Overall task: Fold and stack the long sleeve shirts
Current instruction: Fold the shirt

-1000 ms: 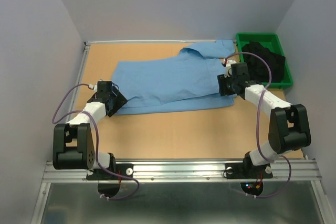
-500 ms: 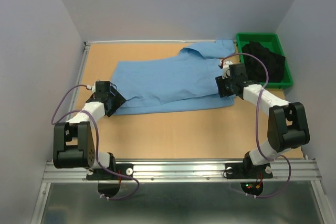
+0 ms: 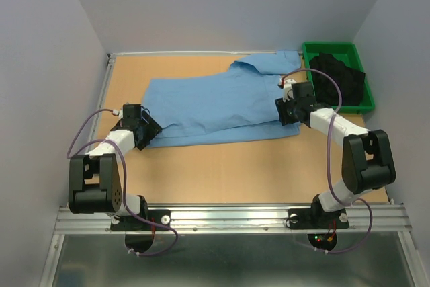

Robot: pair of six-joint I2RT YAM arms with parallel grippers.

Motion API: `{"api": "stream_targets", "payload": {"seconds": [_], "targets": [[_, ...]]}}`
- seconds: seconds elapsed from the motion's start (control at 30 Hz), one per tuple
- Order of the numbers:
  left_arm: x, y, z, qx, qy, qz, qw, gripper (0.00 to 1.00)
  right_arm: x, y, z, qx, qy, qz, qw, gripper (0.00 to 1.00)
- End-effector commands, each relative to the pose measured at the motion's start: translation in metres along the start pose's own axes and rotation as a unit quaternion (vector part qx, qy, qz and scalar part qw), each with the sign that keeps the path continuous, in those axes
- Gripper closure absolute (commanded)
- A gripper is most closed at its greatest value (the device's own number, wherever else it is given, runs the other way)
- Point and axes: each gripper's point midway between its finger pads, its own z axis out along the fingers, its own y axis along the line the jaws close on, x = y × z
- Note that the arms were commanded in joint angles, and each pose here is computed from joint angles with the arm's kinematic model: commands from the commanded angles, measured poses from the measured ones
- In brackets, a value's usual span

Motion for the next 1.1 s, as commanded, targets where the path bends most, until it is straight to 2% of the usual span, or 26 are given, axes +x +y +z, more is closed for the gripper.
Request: {"api": "stream_targets", "payload": {"seconds": [0.0, 0.1, 0.23, 0.3, 0.43, 0.47, 0.63, 1.0, 1.07], "targets": [[0.002, 0.002, 0.001, 0.002, 0.002, -0.001, 1.000, 0.25, -0.011, 0.001, 0.009, 0.002, -0.017, -0.009, 1.000, 0.54], [0.003, 0.003, 0.002, 0.000, 0.004, -0.001, 1.000, 0.25, -0.012, -0.002, 0.011, 0.007, -0.018, -0.010, 1.000, 0.57], [0.003, 0.003, 0.002, -0.001, 0.004, -0.001, 1.000, 0.25, -0.013, -0.004, 0.016, 0.014, -0.014, -0.008, 1.000, 0.76], [0.004, 0.005, 0.002, -0.003, 0.006, 0.000, 1.000, 0.25, -0.014, -0.005, 0.017, 0.017, -0.014, -0.006, 1.000, 0.80], [0.005, 0.006, 0.002, -0.006, 0.007, 0.000, 1.000, 0.24, -0.014, -0.018, 0.021, 0.051, -0.009, 0.001, 0.999, 0.98], [0.006, 0.006, 0.002, -0.005, 0.008, 0.000, 1.000, 0.25, -0.014, -0.020, 0.022, 0.055, -0.009, 0.004, 0.998, 0.99], [0.009, 0.007, 0.003, -0.007, 0.015, 0.000, 1.000, 0.24, -0.017, -0.028, 0.028, 0.062, -0.007, 0.024, 0.998, 0.99], [0.012, 0.013, 0.004, -0.015, 0.019, 0.001, 1.000, 0.24, -0.019, -0.058, 0.032, 0.064, -0.014, 0.125, 0.990, 0.99], [0.013, 0.013, 0.004, -0.016, 0.020, 0.002, 1.000, 0.24, -0.020, -0.061, 0.033, 0.055, -0.017, 0.149, 0.987, 0.95]]}}
